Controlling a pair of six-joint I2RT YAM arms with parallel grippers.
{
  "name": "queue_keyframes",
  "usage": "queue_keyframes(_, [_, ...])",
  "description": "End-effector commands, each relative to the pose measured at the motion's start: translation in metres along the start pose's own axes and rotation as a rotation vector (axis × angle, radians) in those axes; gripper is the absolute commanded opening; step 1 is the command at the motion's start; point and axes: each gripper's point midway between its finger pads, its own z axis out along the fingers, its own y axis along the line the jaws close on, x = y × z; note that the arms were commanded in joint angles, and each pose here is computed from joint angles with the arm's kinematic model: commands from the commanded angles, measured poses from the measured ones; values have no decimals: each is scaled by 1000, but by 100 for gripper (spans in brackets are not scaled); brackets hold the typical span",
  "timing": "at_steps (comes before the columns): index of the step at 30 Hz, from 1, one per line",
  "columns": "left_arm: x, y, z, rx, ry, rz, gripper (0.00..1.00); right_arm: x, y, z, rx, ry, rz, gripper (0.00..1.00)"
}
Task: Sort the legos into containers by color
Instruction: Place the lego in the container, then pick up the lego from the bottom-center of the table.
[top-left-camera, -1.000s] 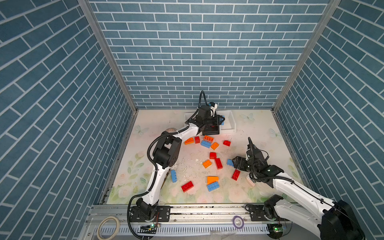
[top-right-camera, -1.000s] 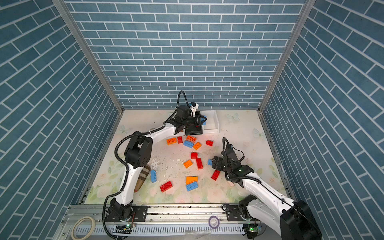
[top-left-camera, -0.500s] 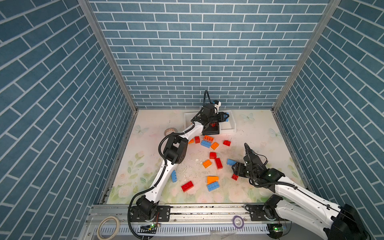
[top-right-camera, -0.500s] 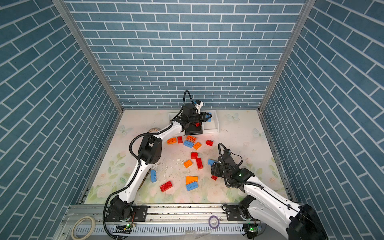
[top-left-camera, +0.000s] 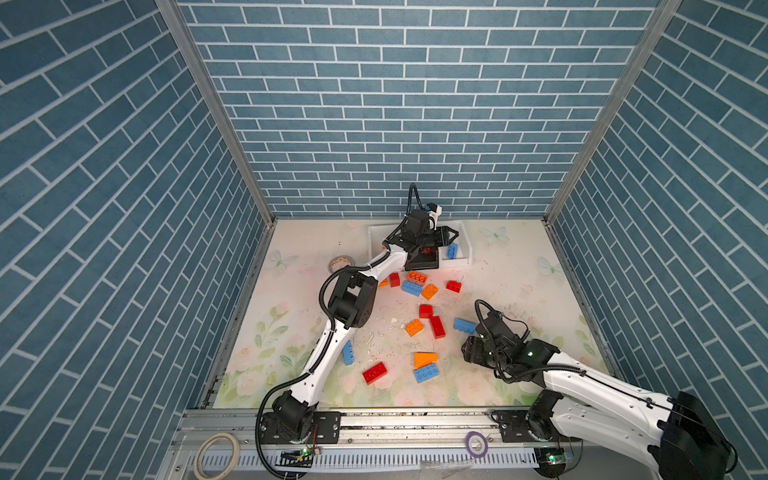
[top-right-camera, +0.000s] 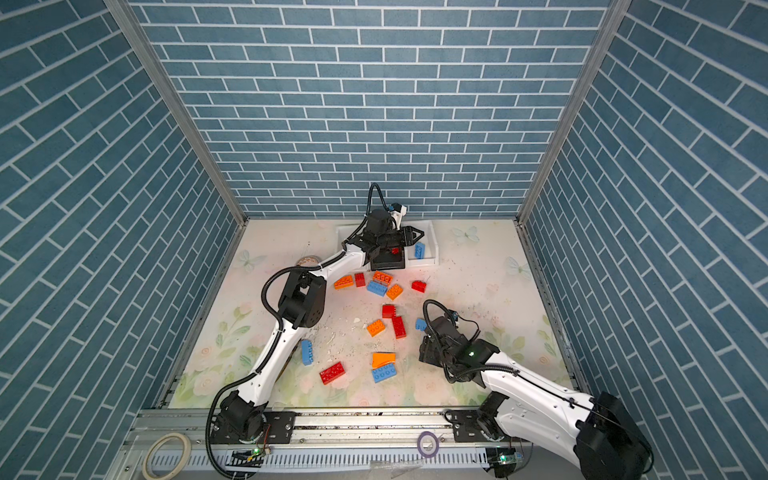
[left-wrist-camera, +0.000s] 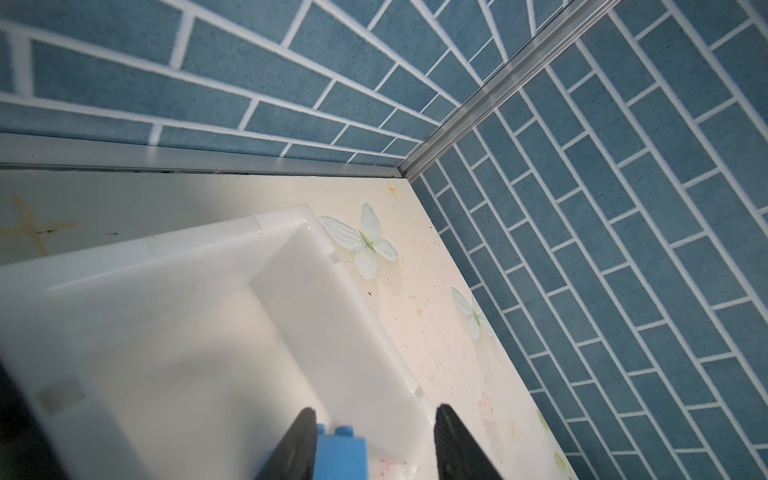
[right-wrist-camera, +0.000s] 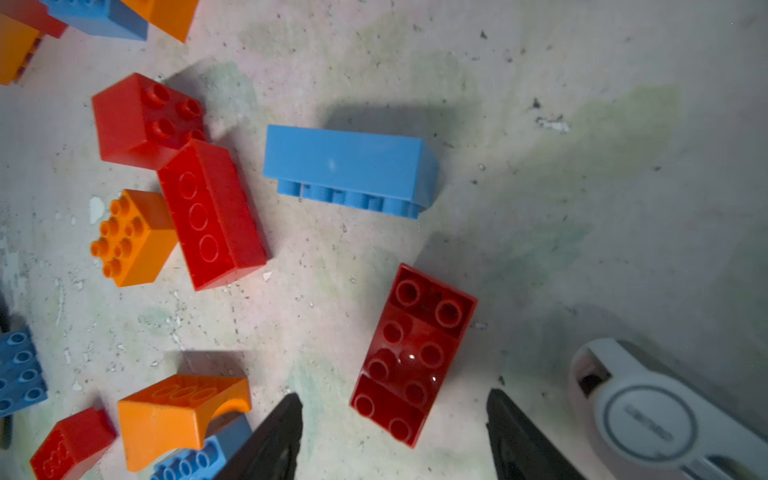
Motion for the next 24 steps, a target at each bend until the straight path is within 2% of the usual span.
queue_keyframes(1, [15,15,-1,-56,45,-9,51,-1,-12,5,66,-23,61,71])
queue_keyframes(2, [1,0,-8,-43,25,9,52,-2,-12,6,69,-27,67,70])
queue_keyframes(16, [-18,-22,-35,-87,4,99,53,-8,-8,17,97,-47,80,62])
queue_keyframes(24, [-19,-31,-73,-176,-20,176,53,-8,-9,24,228,-26,13,52])
